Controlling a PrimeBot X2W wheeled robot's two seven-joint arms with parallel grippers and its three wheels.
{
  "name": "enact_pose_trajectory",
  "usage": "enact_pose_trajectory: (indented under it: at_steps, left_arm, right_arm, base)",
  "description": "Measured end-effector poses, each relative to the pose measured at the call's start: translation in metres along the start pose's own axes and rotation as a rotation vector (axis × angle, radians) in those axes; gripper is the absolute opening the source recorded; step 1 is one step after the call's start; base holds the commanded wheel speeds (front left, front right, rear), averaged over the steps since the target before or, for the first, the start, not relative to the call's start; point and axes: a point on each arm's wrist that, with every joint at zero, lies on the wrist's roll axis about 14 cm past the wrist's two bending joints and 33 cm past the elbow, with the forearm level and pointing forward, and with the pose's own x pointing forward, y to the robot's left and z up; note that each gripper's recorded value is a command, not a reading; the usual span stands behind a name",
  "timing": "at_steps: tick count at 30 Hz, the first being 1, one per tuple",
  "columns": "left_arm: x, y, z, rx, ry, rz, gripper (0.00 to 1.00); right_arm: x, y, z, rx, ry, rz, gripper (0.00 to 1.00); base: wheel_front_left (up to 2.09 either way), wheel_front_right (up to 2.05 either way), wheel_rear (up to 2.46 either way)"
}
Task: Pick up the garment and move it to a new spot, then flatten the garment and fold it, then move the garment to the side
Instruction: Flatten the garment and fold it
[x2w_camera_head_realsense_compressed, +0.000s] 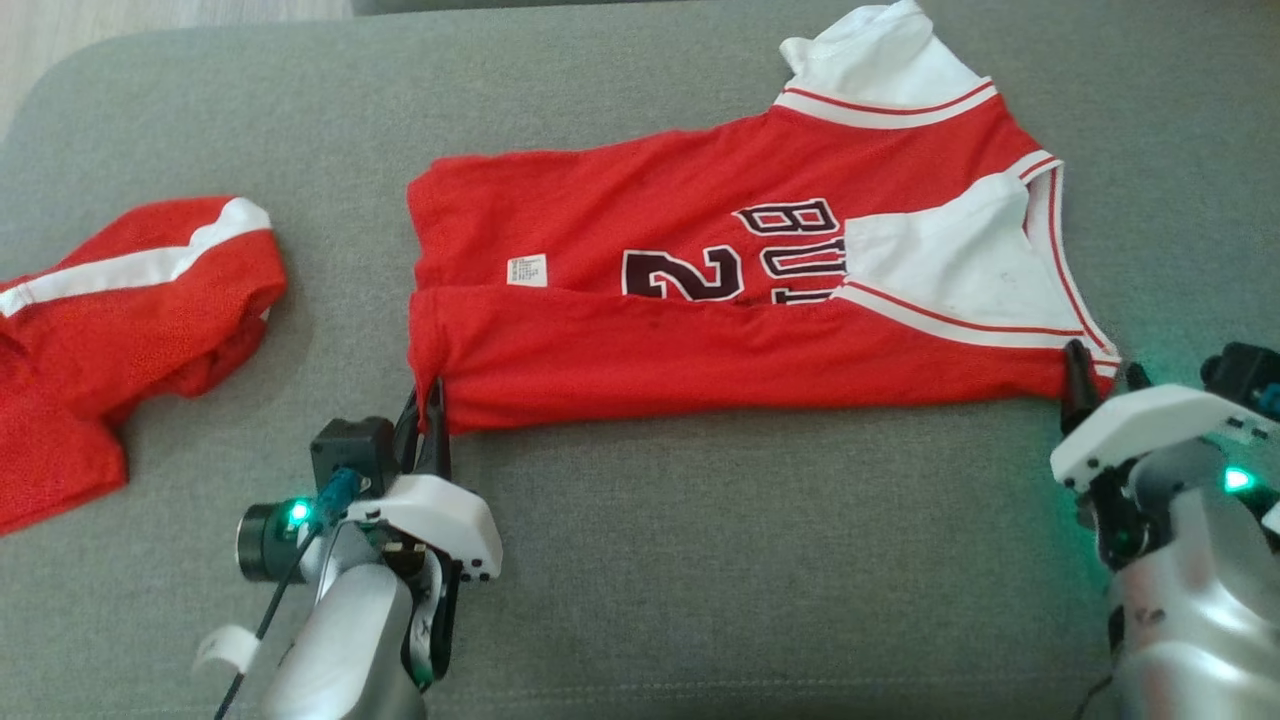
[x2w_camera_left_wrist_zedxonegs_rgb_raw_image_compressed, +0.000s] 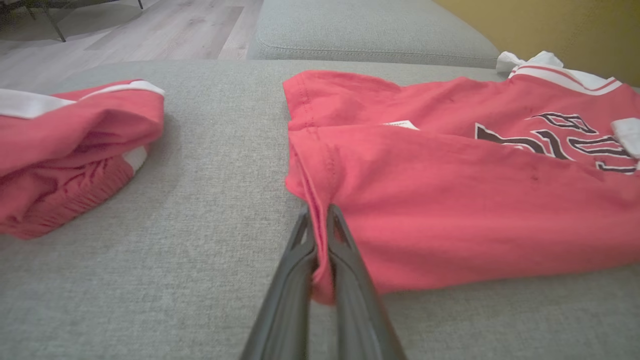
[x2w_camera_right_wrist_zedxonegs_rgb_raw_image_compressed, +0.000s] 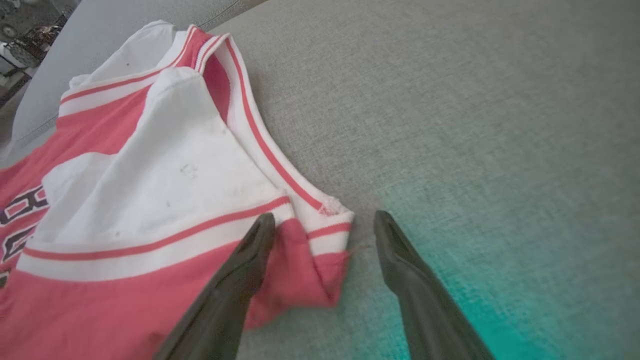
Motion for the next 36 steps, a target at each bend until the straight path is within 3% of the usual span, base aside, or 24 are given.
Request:
enact_pose_trajectory:
  at_steps: [5,6,7,20,36]
  left_arm:
    - [0.001,0.002,-0.002,0.000,0.006,0.005,0.00]
    - [0.001,0.002,-0.002,0.004,0.005,0.004,0.00]
    - [0.001,0.002,-0.002,0.006,0.005,0.003,0.00]
    - [-0.009,-0.003,0.004,0.055,-0.006,-0.049,0.00]
    - [-0.057,-0.017,-0.015,0.117,0.034,-0.156,0.00]
  right_arm:
    - [0.010,0.015,0.003,0.018,0.009,0.031,1.00]
    - [0.011,0.017,0.002,0.019,0.015,0.035,0.41]
    - [0.011,0.018,0.001,0.022,0.019,0.038,0.00]
    - [-0.010,0.011,0.013,0.024,-0.022,0.048,0.00]
    - [-0.096,-0.035,-0.032,0.134,0.048,0.021,0.00]
  base:
    - [0.00,0.00,0.00]
    - [0.00,0.00,0.00]
    - [0.00,0.00,0.00]
    - [0.00,0.00,0.00]
    - [0.00,0.00,0.00]
